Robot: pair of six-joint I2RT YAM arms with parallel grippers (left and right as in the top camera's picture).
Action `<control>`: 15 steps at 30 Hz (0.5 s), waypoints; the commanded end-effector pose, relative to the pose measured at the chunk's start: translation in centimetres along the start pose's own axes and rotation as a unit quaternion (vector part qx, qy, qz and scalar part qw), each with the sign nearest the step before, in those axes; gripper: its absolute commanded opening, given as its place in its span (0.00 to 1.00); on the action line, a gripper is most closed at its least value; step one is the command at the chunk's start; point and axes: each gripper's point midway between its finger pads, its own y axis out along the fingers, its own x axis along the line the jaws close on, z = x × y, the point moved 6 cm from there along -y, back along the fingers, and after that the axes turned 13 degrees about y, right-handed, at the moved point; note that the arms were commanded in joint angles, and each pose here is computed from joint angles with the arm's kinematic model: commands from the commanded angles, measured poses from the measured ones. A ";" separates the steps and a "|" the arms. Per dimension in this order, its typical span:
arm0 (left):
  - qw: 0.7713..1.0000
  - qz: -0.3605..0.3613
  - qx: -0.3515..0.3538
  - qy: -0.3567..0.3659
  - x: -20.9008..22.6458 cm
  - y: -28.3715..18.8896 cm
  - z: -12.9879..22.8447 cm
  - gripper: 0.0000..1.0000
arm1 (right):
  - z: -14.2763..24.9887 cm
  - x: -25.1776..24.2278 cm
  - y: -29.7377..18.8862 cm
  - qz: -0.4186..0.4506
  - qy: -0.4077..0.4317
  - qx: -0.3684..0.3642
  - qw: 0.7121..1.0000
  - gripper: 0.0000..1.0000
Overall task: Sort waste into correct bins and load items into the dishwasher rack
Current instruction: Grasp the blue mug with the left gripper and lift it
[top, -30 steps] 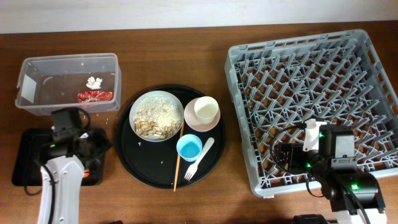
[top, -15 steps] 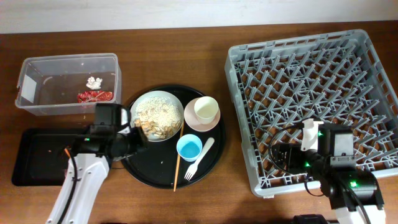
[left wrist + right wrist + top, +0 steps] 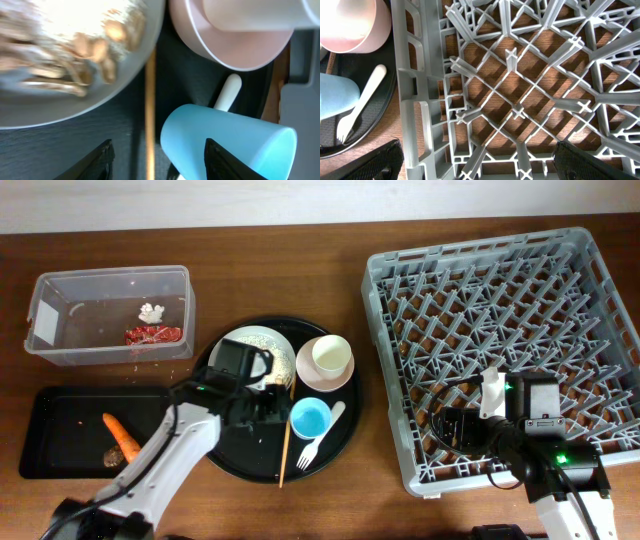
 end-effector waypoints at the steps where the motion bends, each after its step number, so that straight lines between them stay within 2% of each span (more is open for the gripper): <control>1: 1.000 0.016 0.011 0.018 -0.9 1.0 0.1 0.57 | -0.4 0.5 -0.5 -0.009 -0.002 -0.007 1.000 0.99; 6: 1.000 0.014 0.005 0.020 -0.9 1.0 -0.2 0.57 | -0.4 0.5 -0.5 -0.009 -0.002 -0.007 1.000 0.99; 15: 0.999 -0.030 -0.008 0.023 -0.6 -0.5 -2.0 0.57 | -0.4 0.5 -0.5 -0.009 -0.001 -0.007 1.000 0.99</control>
